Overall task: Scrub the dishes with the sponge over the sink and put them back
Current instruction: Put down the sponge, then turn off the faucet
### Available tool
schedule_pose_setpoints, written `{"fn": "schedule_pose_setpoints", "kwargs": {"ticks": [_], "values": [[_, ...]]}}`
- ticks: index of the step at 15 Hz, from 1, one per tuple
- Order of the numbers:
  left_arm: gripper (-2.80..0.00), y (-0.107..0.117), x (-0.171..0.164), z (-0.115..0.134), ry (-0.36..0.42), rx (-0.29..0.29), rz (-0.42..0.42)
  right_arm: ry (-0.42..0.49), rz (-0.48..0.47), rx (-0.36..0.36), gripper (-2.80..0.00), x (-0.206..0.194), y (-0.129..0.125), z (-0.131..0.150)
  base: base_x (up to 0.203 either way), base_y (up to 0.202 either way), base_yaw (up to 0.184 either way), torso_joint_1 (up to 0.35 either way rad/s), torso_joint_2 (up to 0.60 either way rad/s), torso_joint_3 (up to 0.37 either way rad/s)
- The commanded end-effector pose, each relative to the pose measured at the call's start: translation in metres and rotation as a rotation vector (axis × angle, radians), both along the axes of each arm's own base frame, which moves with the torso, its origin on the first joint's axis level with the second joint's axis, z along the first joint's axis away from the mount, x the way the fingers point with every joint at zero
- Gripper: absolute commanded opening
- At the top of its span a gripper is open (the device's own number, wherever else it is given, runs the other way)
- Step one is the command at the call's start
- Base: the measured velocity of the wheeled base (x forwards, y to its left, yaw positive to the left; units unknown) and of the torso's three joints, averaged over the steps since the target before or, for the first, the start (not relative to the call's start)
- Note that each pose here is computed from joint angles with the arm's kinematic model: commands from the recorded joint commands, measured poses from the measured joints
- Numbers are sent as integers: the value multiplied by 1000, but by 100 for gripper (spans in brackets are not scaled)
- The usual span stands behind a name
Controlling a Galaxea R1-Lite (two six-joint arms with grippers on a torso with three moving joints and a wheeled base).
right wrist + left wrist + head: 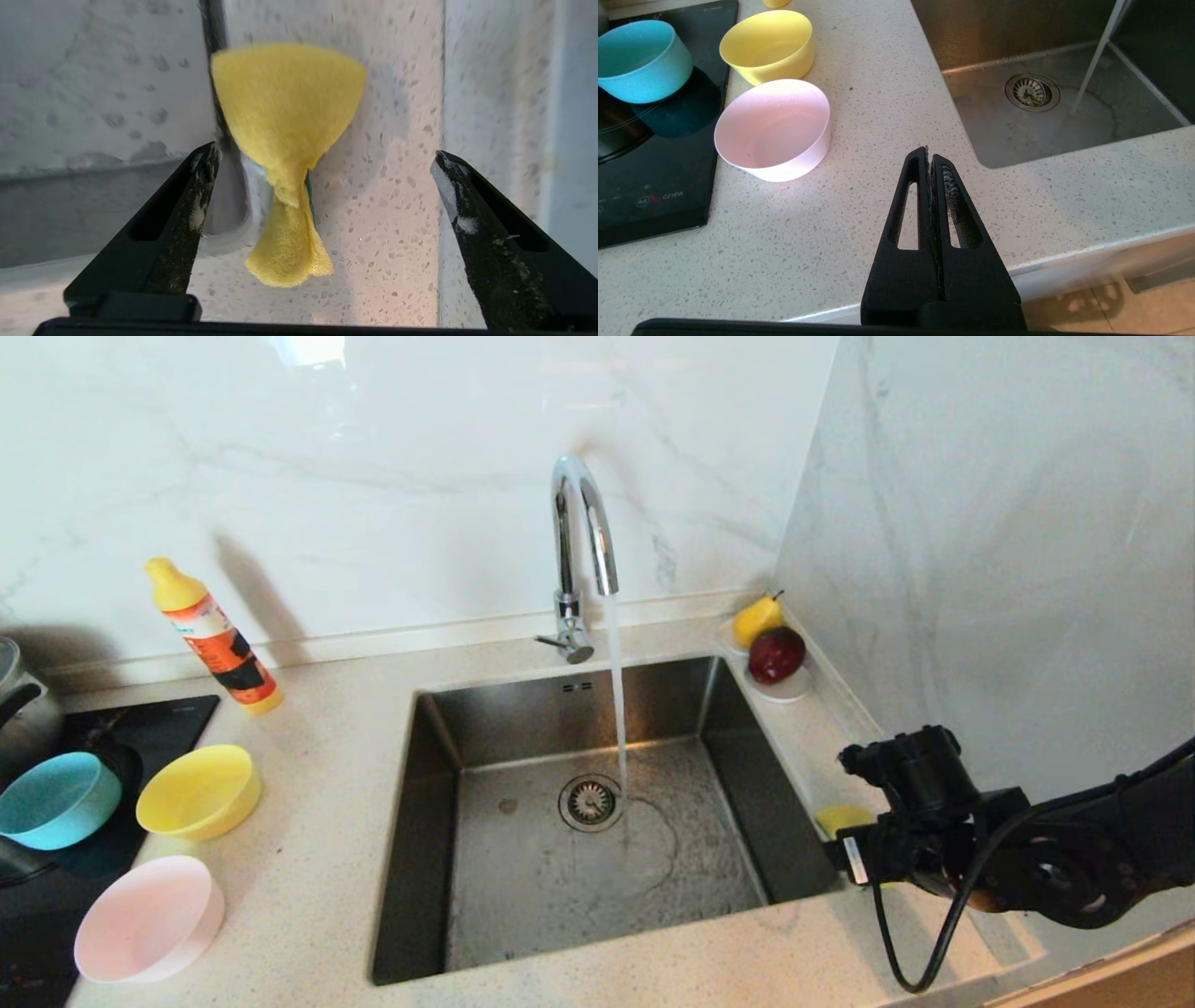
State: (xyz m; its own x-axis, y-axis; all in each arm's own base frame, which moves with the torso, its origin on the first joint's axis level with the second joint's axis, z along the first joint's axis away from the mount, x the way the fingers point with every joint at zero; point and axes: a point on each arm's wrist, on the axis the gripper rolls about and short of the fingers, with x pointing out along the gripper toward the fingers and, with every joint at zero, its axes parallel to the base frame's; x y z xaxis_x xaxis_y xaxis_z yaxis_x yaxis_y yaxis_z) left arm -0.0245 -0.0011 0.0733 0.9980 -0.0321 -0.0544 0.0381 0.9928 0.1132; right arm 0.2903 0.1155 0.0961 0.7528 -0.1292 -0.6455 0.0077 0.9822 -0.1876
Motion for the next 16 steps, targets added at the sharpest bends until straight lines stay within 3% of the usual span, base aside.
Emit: {"fn": "schedule_pose_setpoints", "kwargs": {"ticks": [1,5,6,11,16], "values": [[-280,0,0,0,1,1,1,-34,9,17,0,-4,1,11,0,0,0,0,0,0],[-280,0,0,0,2,1,0,-78,51,38,0,-18,7,28,0,0,0,0,0,0],[-280,0,0,0,2,1,0,-88,67,44,-280,-23,10,31,0,0,0,0,0,0],[-280,0,0,0,1,1,0,-197,167,117,-280,-60,17,70,0,0,0,0,0,0],[-280,0,0,0,2,1,0,-293,454,293,-280,-127,2,107,0,0,0,0,0,0]]}}
